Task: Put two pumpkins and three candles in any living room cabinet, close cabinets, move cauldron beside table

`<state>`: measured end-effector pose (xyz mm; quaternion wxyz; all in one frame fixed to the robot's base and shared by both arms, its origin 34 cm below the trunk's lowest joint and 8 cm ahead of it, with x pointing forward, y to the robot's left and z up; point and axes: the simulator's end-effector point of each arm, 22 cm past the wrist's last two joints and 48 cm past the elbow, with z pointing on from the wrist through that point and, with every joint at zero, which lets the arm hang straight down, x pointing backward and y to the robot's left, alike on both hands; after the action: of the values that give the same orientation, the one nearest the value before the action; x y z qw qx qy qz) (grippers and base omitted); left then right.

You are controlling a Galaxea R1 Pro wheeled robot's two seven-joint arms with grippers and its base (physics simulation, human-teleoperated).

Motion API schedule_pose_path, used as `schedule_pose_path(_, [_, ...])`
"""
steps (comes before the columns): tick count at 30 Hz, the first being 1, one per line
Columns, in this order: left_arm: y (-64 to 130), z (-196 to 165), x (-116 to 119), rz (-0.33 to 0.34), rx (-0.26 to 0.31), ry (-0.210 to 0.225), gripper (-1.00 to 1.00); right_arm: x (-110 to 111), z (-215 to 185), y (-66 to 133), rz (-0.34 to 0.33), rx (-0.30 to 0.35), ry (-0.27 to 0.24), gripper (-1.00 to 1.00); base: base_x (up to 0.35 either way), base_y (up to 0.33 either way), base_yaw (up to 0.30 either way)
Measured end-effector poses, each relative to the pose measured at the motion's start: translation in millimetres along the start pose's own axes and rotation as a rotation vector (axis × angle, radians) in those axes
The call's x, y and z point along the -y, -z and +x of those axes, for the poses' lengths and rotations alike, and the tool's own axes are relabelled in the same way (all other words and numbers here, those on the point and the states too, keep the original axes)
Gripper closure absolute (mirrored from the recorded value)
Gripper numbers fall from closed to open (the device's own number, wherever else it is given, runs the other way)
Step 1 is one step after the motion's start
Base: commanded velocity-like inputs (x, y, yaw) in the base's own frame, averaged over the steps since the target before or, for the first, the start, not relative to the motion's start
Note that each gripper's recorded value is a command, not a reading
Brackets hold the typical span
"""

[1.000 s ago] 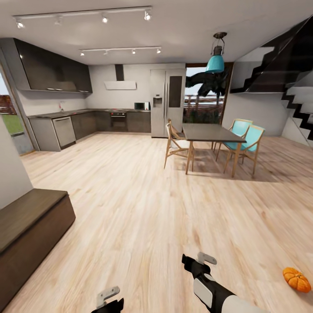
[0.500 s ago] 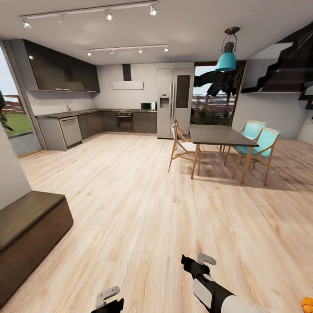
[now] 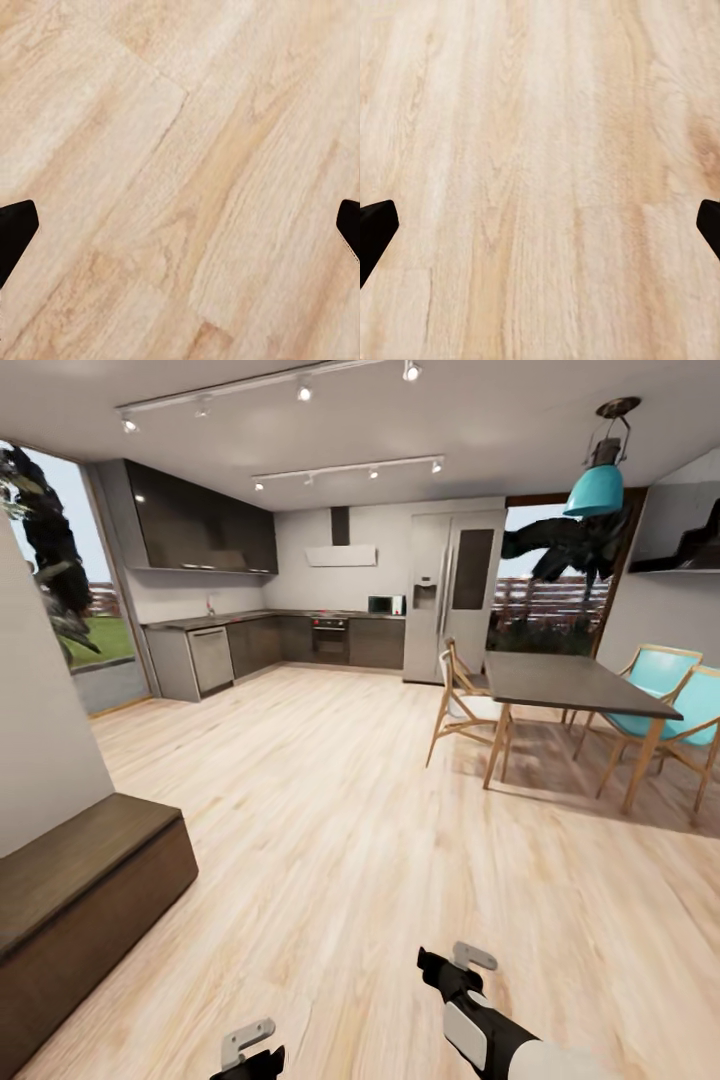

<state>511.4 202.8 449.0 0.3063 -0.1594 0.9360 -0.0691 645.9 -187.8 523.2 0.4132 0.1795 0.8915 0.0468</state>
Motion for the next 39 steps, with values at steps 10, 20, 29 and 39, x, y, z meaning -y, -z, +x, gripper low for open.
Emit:
schedule_pose_path(10, [0.0, 0.1, 0.1, 0.0, 0.0, 0.0, -1.0, 0.8, -0.3, -0.2, 0.001, 0.001, 0.0, -1.0, 0.335, -0.053, 0.276])
schedule_pose_path(20, [0.0, 0.0, 0.1, 0.001, 0.0, 0.0, -1.0, 0.0, 0.3, 0.0, 0.0, 0.0, 0.0, -1.0, 0.298, -0.177, 0.276])
schedule_pose_path(29, [-0.3, 0.2, 0.4, 0.001, -0.001, -0.001, -1.0, 1.4, 1.1, -0.3, 0.005, -0.002, 0.0, -1.0, 0.219, -0.181, 0.276])
schedule_pose_path(39, [-0.4, -1.3, -0.6, -0.001, 0.004, 0.0, -1.0, 0.7, 0.9, -0.3, 0.002, -0.002, 0.001, -1.0, 0.009, -0.125, 0.276])
